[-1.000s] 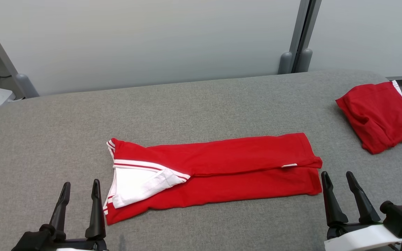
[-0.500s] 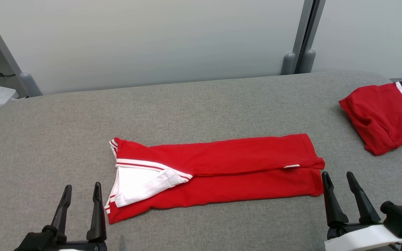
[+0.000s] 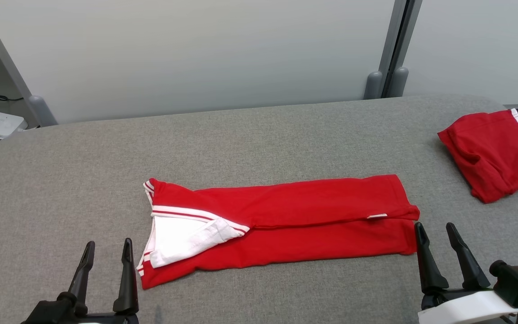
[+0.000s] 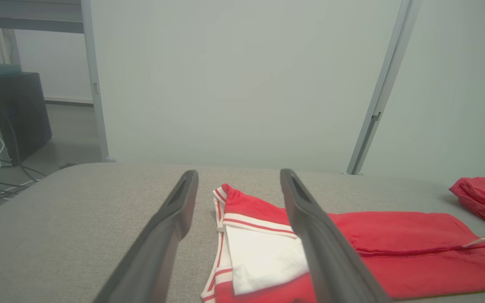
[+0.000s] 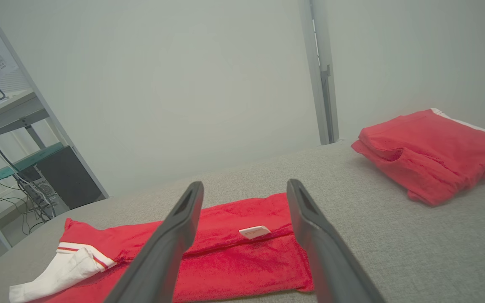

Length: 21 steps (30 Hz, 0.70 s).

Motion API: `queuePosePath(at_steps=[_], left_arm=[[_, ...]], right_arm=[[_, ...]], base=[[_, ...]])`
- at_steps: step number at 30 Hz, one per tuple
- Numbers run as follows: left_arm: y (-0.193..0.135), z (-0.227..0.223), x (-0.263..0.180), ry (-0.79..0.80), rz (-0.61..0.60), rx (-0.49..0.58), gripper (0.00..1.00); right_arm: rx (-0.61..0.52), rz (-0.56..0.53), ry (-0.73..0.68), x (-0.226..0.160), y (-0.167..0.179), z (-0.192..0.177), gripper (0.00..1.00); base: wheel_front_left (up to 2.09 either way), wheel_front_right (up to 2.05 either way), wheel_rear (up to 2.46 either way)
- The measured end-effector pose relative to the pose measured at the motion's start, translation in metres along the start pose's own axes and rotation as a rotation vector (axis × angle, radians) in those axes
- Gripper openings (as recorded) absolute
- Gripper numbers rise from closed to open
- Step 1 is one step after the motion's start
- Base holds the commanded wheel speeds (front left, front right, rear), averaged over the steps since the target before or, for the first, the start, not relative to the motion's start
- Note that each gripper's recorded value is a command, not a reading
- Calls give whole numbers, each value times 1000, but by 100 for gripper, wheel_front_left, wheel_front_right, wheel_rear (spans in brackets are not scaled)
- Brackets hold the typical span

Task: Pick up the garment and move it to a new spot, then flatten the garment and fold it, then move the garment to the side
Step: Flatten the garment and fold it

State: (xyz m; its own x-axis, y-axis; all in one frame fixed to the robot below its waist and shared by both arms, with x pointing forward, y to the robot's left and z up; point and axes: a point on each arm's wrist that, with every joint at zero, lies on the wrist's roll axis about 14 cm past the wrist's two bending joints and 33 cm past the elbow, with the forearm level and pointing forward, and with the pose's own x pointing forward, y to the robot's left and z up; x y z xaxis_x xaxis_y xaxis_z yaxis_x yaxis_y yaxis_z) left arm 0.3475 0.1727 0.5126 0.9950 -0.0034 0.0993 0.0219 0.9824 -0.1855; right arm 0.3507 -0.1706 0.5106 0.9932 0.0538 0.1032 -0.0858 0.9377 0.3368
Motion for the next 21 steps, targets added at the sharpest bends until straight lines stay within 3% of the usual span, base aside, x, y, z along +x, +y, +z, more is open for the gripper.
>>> queuePosePath(at_steps=[15, 21], left_arm=[[2, -2, -2, 8, -2, -2, 100], [3, -5, -3, 17, 1, 5, 100]], right_arm=[[-3, 2, -6, 1, 1, 2, 100], [64, -70, 104, -3, -17, -34, 100]], base=[[0, 0, 0], [0, 0, 0]])
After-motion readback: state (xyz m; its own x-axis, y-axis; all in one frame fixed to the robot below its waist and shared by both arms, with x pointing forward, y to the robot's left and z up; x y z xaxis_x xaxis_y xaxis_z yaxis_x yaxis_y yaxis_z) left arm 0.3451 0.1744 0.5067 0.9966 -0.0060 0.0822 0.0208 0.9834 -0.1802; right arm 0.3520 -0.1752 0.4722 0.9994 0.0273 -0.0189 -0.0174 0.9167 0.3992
